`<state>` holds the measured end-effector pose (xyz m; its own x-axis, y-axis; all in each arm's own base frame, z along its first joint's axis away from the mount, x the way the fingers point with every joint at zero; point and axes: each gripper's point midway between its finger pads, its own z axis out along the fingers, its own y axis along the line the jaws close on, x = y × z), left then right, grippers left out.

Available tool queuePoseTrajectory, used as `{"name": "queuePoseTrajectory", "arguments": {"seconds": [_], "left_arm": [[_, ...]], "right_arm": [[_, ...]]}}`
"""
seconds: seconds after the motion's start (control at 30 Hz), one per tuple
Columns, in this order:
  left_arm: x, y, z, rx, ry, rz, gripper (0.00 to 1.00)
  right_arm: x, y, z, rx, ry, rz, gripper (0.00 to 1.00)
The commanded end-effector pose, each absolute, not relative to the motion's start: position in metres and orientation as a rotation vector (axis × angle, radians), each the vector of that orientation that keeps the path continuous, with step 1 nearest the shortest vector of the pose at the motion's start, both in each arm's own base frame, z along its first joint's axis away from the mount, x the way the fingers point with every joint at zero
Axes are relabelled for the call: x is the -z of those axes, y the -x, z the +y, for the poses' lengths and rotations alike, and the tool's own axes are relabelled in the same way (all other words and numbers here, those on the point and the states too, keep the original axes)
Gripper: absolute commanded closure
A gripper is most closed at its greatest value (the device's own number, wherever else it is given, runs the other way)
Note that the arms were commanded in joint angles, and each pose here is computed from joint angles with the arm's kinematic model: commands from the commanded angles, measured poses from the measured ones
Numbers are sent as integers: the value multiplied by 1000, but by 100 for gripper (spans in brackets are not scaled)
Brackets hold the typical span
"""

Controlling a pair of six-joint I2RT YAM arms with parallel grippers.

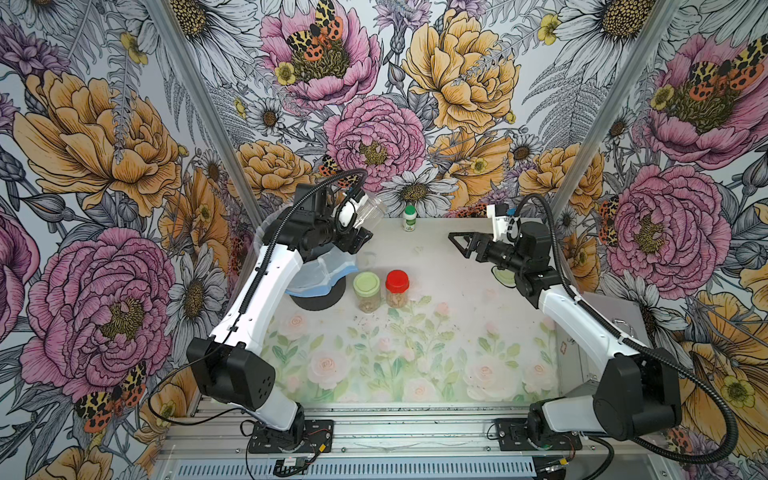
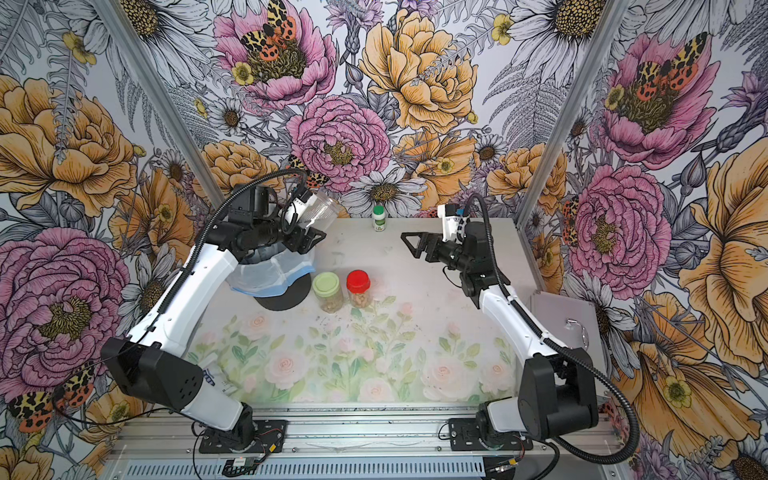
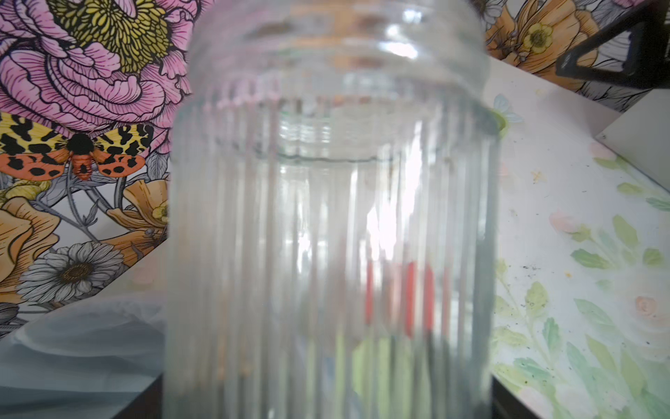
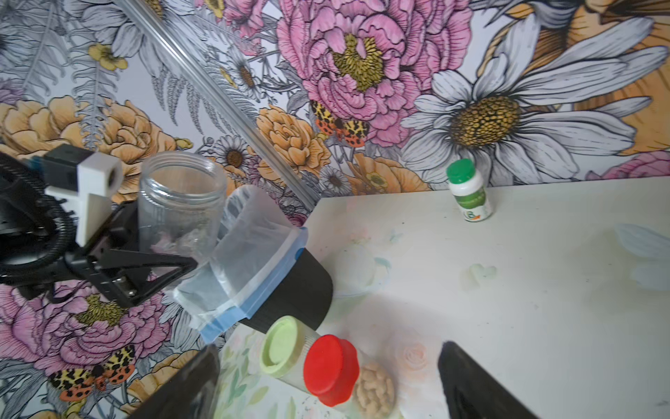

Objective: Empty moldy peanuts from jars
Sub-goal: Pour the moldy peanuts from the jar into the trash bin, then place the jar at the center of the board.

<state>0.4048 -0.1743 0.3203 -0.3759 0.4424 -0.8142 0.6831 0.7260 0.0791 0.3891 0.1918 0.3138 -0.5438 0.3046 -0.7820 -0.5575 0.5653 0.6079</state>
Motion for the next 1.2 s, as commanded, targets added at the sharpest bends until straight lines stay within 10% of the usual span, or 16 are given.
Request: {"name": "queuePoseTrajectory", "arguments": {"seconds": [0.0,1.17], "left_arm": [[-384,-390,-210,447,-874,1770,71],[-351,-354,-329,661,-1066,1666,70]], "right_arm": [[-342,-373,206,-1174,221,1771,4],[-388,-377,268,-1332,191,1602,1]]}}
